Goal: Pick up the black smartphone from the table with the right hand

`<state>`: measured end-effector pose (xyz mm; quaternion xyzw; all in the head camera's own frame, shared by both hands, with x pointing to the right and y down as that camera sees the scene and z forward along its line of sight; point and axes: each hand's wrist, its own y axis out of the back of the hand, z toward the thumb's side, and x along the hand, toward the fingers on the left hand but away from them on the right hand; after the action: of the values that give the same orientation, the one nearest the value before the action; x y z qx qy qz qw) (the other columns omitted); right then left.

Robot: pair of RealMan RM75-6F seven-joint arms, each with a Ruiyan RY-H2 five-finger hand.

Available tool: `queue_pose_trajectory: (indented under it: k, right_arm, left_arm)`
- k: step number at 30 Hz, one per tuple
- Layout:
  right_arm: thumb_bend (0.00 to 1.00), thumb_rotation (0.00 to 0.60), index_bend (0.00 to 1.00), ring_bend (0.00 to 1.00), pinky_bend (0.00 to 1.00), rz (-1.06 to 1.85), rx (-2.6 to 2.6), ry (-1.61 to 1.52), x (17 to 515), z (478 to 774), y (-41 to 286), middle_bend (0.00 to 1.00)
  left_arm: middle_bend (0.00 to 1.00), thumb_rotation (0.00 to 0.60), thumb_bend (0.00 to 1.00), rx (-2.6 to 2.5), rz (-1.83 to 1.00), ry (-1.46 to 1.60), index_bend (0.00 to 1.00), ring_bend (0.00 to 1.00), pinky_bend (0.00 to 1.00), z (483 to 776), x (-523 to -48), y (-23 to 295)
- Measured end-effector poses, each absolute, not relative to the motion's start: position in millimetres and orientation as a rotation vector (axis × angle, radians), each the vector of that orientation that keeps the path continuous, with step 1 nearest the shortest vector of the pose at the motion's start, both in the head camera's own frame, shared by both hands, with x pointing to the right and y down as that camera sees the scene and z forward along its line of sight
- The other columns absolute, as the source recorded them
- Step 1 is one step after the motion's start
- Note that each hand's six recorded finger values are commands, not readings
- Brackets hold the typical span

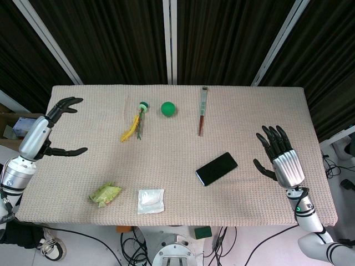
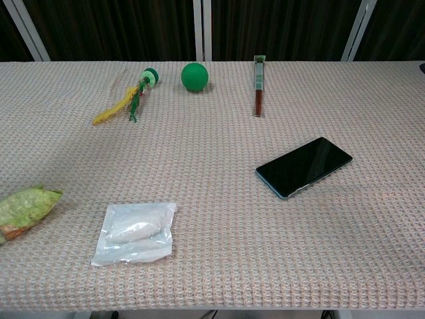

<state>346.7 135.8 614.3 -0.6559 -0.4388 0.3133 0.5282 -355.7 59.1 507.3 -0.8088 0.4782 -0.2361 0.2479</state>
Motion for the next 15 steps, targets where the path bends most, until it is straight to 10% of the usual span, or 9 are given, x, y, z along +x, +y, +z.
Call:
queue_pose_trajectory:
  k: [15]
  right_arm:
    - [0.32, 0.6, 0.0, 0.0, 0.0, 0.765, -1.589, -0.969, 340.3, 618.0, 139.7, 0.0]
  left_arm:
    - [0.12, 0.569, 0.0, -2.188, -0.689, 1.277, 0.1, 0.07, 0.24, 514.9, -359.5, 62.2]
